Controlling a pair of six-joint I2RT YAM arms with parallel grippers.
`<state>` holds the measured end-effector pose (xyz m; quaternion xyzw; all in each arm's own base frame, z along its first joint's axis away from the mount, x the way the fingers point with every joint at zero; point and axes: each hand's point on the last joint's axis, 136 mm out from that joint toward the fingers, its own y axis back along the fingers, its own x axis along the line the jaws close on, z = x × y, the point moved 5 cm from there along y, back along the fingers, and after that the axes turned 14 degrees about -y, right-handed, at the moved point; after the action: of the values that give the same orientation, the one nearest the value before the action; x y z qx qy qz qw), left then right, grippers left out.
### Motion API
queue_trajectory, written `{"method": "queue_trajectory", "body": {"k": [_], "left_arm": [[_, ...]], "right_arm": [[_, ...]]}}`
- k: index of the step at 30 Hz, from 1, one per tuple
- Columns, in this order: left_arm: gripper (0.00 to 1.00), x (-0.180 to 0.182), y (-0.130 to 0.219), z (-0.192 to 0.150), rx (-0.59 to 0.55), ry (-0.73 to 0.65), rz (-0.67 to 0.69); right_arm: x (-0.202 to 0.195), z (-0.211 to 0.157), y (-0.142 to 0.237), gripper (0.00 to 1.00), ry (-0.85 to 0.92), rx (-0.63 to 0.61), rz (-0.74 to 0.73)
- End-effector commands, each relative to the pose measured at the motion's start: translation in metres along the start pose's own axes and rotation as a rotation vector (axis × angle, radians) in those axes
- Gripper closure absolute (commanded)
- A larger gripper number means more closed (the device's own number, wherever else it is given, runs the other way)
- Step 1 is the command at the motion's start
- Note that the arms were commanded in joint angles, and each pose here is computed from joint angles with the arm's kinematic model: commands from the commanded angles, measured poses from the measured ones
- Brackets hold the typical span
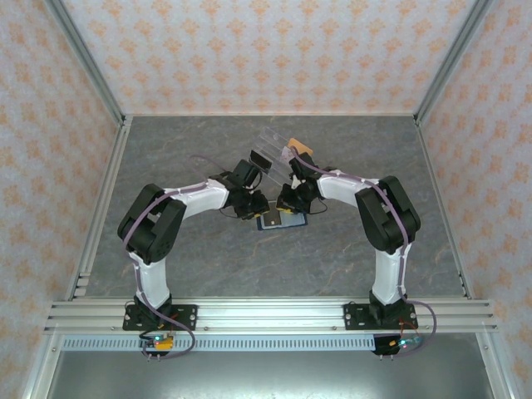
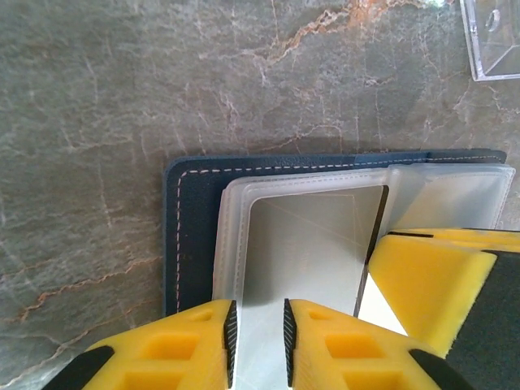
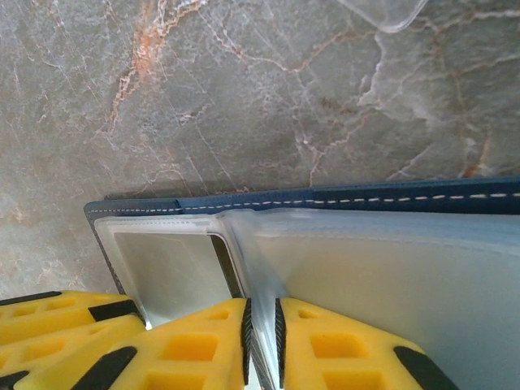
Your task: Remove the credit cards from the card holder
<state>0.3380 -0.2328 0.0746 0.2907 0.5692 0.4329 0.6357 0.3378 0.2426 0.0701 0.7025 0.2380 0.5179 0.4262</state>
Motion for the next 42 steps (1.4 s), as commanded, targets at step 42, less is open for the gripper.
{"method": "queue_trajectory", "body": {"k": [42], "left_arm": [[1.0, 0.058, -0.022, -0.027, 0.146, -0.015, 0.198]], "right_arm": [[-0.004, -0.01, 0.0, 0.85, -0.012, 0.123, 0.145]]}}
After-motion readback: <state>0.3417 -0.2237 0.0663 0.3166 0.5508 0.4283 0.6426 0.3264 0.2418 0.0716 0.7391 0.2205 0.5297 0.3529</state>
